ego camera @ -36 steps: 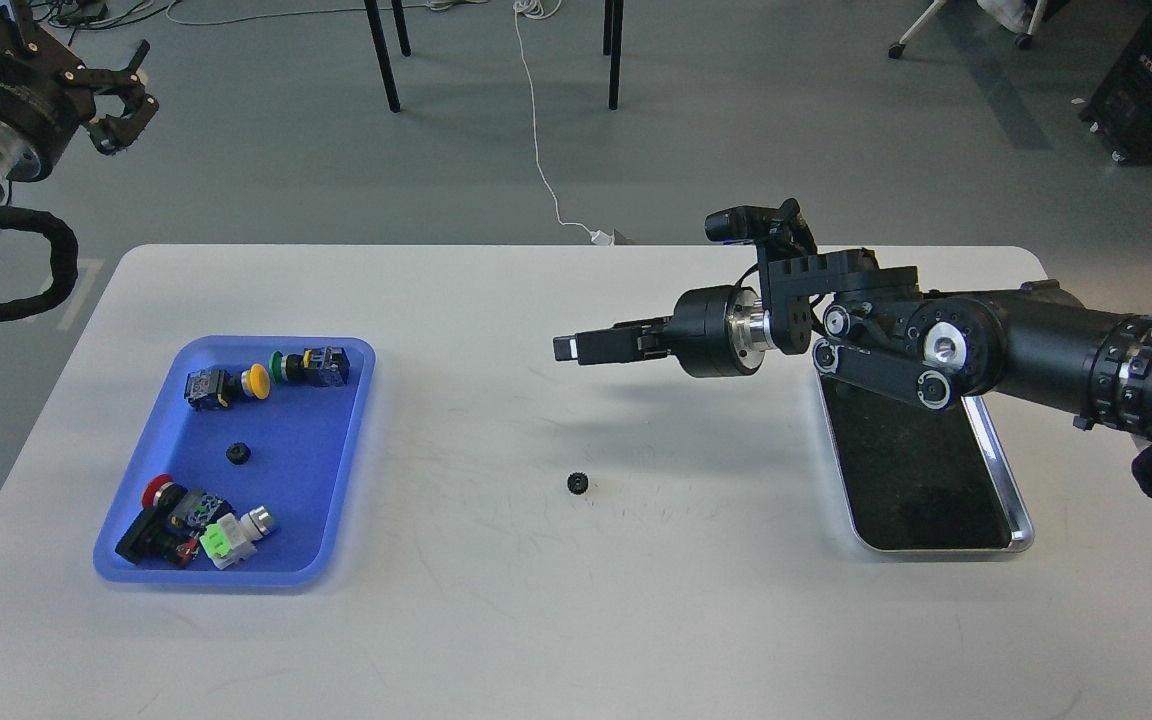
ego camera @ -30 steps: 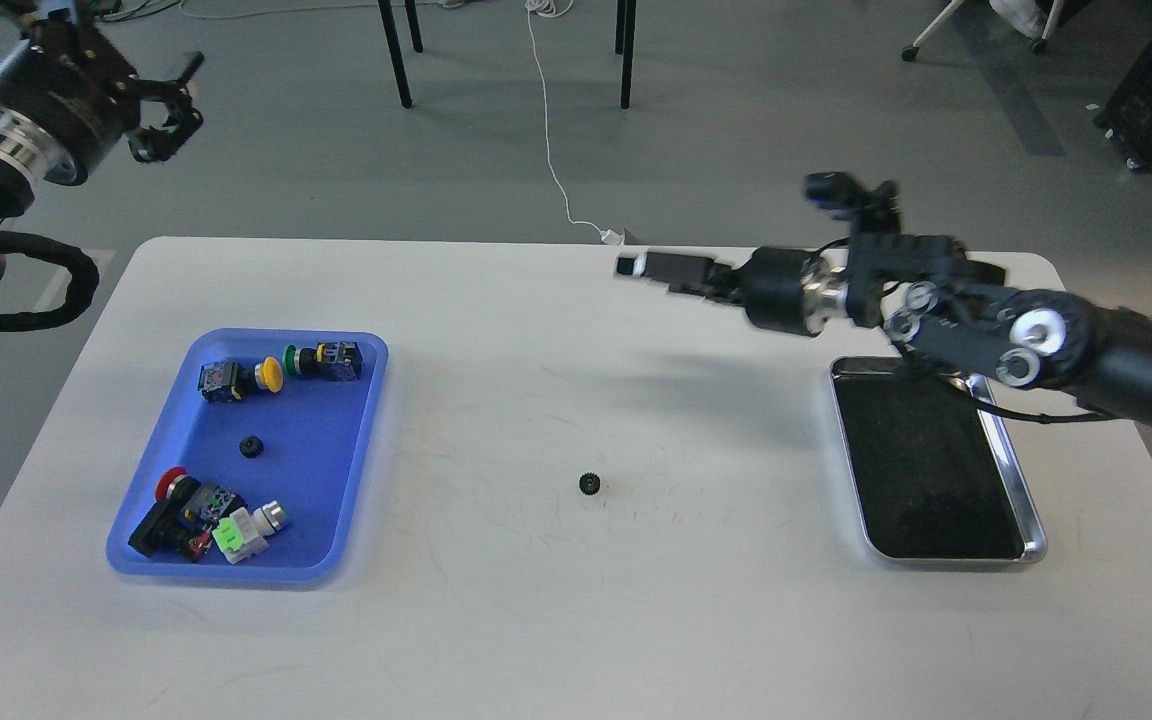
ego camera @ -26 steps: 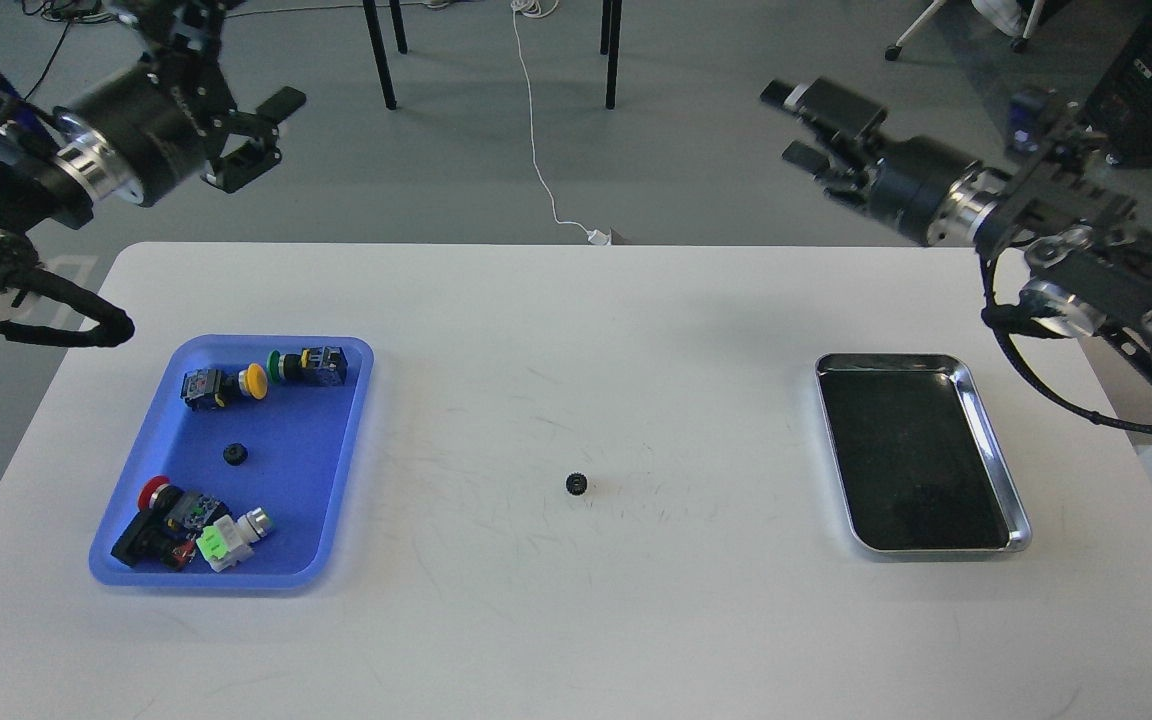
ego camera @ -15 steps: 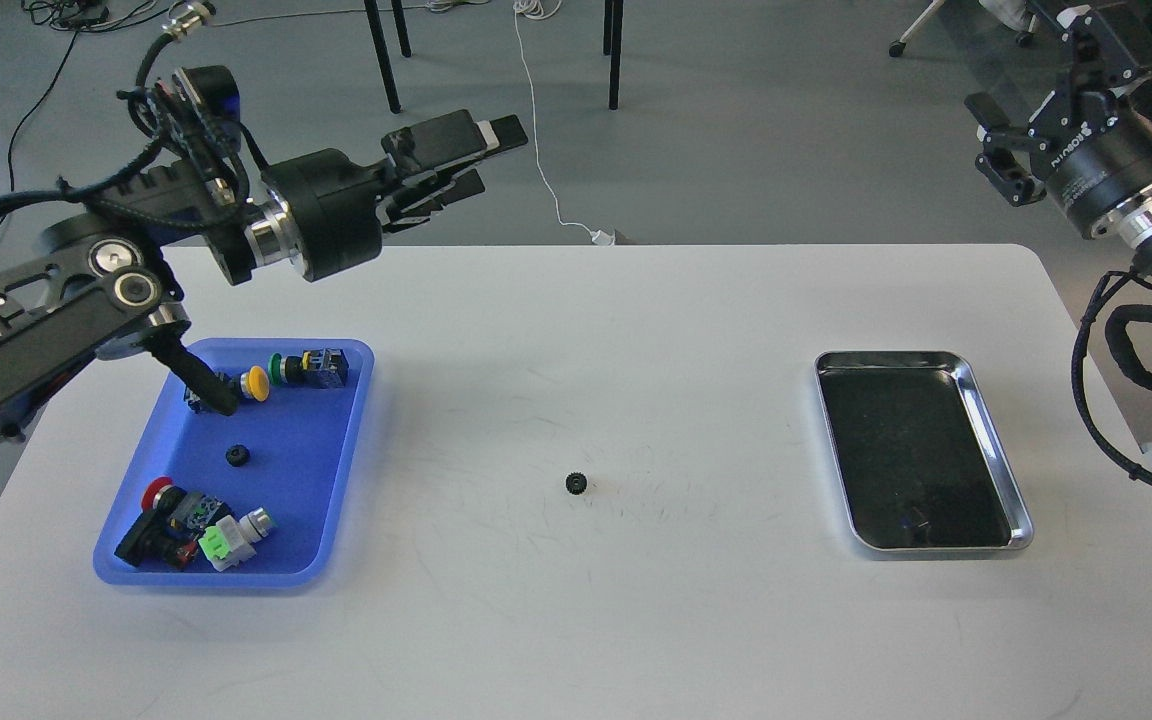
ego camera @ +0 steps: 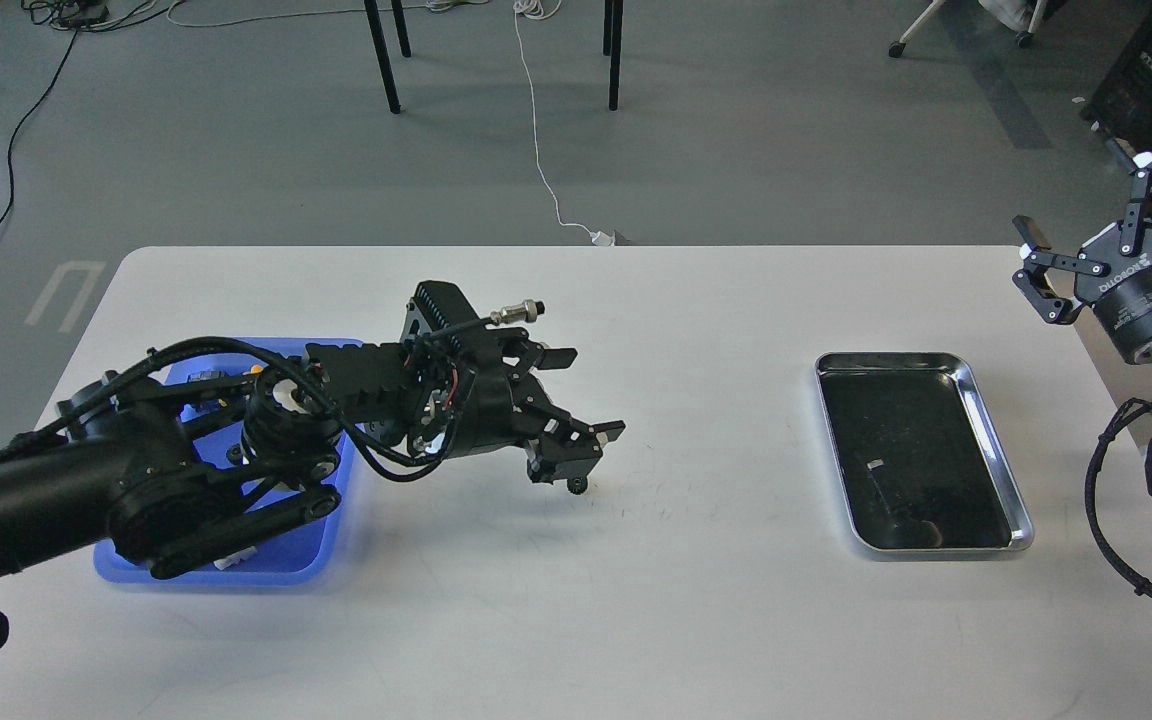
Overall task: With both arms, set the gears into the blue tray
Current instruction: 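Grasp the second black ring on the table with the left gripper, then carry the ring into the blue tray beside the first and release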
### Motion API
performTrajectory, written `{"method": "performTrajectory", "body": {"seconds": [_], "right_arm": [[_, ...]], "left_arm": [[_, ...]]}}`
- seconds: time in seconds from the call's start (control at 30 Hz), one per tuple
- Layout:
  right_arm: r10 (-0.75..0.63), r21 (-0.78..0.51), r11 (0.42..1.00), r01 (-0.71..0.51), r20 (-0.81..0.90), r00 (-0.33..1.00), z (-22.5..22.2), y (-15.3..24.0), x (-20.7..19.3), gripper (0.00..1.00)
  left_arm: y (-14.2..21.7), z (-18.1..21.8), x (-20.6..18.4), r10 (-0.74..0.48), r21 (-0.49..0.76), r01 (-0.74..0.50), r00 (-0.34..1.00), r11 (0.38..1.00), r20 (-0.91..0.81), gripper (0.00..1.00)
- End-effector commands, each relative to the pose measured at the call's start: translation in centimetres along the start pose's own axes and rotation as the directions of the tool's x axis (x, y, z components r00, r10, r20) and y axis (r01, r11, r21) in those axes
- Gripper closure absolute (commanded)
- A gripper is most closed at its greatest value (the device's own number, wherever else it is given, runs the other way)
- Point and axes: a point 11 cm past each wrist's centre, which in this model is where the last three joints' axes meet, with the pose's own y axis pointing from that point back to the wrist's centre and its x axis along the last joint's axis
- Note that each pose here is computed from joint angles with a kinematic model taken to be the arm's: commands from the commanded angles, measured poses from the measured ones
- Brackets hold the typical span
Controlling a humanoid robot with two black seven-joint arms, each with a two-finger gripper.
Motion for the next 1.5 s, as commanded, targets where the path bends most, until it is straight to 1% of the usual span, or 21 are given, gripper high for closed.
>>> {"method": "performTrajectory", "body": {"seconds": [0.0, 0.13, 0.37, 0.47, 0.6, 0.67, 0.77, 0.9, 0.93, 1.0, 1.03, 1.07, 1.24, 1.34, 1.4, 1.47], "right_arm": [[0.009, -0.002, 1.000, -0.009, 0.005, 1.000, 0.2, 0.4, 0.3, 0.02], [0.008, 0.000, 1.000, -0.008, 0.006, 1.000, 0.2, 0.3, 0.2, 0.02], [0.005, 0.003, 1.000, -0.005, 0.009, 1.000, 0.1, 0.2, 0.1, 0.02], [0.006, 0.008, 1.000, -0.006, 0.010, 1.000, 0.0, 0.2, 0.1, 0.02], [0.006, 0.007, 1.000, -0.006, 0.008, 1.000, 0.0, 0.2, 0.1, 0.02], [0.005, 0.005, 1.000, -0.005, 0.006, 1.000, 0.0, 0.2, 0.1, 0.02], [0.005, 0.005, 1.000, -0.005, 0.006, 1.000, 0.0, 0.2, 0.1, 0.02], [0.005, 0.005, 1.000, -0.005, 0.006, 1.000, 0.0, 0.2, 0.1, 0.02], [0.005, 0.005, 1.000, -0.005, 0.006, 1.000, 0.0, 0.2, 0.1, 0.02], [0.004, 0.006, 1.000, -0.004, 0.006, 1.000, 0.0, 0.2, 0.1, 0.02], [0.004, 0.006, 1.000, -0.004, 0.006, 1.000, 0.0, 0.2, 0.1, 0.02], [0.003, 0.006, 1.000, -0.003, 0.006, 1.000, 0.0, 0.2, 0.1, 0.02], [0.004, 0.008, 1.000, -0.004, 0.004, 1.000, -0.1, 0.1, 0.1, 0.02], [0.003, 0.012, 1.000, -0.003, 0.004, 1.000, -0.3, 0.1, 0.1, 0.02], [0.001, 0.014, 1.000, -0.001, 0.004, 1.000, -0.4, 0.0, 0.0, 0.02], [0.003, 0.018, 1.000, -0.003, -0.001, 1.000, -0.7, 0.0, 0.2, 0.02]], "left_arm": [[-0.9, 1.0, -3.4, -0.002, -0.009, 0.002, 0.998, 1.000, 0.060, 0.14], [-1.0, 1.6, -5.6, -0.030, -0.010, 0.030, 0.999, 0.999, 0.015, 0.25], [-3.4, 2.1, -6.3, -0.046, -0.002, 0.046, 0.999, 0.999, -0.011, 0.41], [-3.7, 2.4, -7.1, -0.058, -0.002, 0.058, 0.998, 0.998, -0.029, 0.42], [-3.7, 1.6, -8.6, -0.089, 0.028, 0.091, 0.995, 0.995, -0.049, 0.43], [-3.6, 1.5, -8.6, -0.090, 0.032, 0.092, 0.995, 0.995, -0.050, 0.45], [-3.6, 1.5, -8.7, -0.091, 0.030, 0.093, 0.995, 0.995, -0.051, 0.51], [-3.4, 1.5, -8.7, -0.090, 0.029, 0.092, 0.995, 0.995, -0.052, 0.64], [-3.3, 1.4, -8.7, -0.089, 0.030, 0.090, 0.995, 0.995, -0.053, 0.69], [-3.2, 1.6, -9.1, -0.093, 0.029, 0.095, 0.994, 0.995, -0.062, 0.84], [-3.2, 1.5, -9.1, -0.093, 0.031, 0.095, 0.994, 0.995, -0.064, 0.88], [-3.2, 1.6, -9.1, -0.091, 0.031, 0.093, 0.994, 0.995, -0.064, 0.90], [-3.0, 1.3, -8.6, -0.076, 0.034, 0.079, 0.995, 0.996, -0.063, 0.92], [-2.3, 0.9, -7.1, -0.030, 0.041, 0.033, 0.997, 0.999, -0.064, 0.92], [-1.0, 0.3, -5.6, 0.016, 0.050, -0.014, 0.998, 0.999, -0.059, 0.92], [1.6, -1.0, -4.5, 0.046, 0.076, -0.043, 0.998, 0.996, -0.038, 0.91]]}}
